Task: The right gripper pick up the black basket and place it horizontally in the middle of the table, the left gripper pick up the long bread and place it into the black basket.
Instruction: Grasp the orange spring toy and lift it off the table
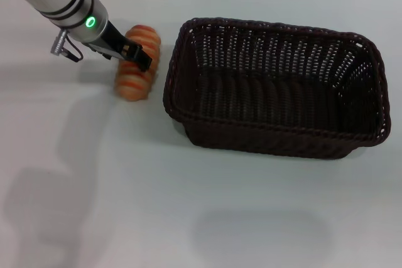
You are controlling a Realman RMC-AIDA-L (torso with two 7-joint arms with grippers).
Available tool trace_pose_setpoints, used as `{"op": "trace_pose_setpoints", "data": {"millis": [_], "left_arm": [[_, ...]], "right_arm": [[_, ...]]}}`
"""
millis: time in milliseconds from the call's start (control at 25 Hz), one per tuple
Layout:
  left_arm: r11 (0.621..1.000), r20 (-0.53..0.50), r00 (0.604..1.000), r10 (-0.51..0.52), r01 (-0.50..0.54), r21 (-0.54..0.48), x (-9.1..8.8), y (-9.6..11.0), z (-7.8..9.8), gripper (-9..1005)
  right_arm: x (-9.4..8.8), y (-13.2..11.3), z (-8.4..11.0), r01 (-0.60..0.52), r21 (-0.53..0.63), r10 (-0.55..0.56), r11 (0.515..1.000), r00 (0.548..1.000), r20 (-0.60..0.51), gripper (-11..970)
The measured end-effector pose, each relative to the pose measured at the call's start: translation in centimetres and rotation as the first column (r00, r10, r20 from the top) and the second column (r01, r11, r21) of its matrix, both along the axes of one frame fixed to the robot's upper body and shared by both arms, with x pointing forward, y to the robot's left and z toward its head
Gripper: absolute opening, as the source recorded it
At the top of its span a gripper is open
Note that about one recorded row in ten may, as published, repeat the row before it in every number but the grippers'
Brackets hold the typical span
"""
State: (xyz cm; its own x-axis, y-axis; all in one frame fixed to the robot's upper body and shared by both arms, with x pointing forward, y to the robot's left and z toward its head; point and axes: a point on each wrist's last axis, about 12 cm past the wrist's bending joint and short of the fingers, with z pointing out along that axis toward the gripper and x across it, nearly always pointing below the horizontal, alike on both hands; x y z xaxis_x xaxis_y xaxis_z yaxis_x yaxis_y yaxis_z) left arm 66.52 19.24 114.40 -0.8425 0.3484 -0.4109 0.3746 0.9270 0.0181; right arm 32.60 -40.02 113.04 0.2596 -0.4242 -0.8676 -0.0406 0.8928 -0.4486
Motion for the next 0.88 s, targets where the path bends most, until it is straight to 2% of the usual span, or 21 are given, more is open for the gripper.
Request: {"op": "trace_pose_setpoints", "data": {"millis": [880], "left_arm": [[0.999, -0.028, 0.999, -0.037, 0.036, -0.012, -0.5, -0.7, -0.4, 637]], "right_arm": [[1.2, 0.4, 0.3, -0.029, 0.0, 0.029, 1.0, 0.999, 0.024, 537]]}}
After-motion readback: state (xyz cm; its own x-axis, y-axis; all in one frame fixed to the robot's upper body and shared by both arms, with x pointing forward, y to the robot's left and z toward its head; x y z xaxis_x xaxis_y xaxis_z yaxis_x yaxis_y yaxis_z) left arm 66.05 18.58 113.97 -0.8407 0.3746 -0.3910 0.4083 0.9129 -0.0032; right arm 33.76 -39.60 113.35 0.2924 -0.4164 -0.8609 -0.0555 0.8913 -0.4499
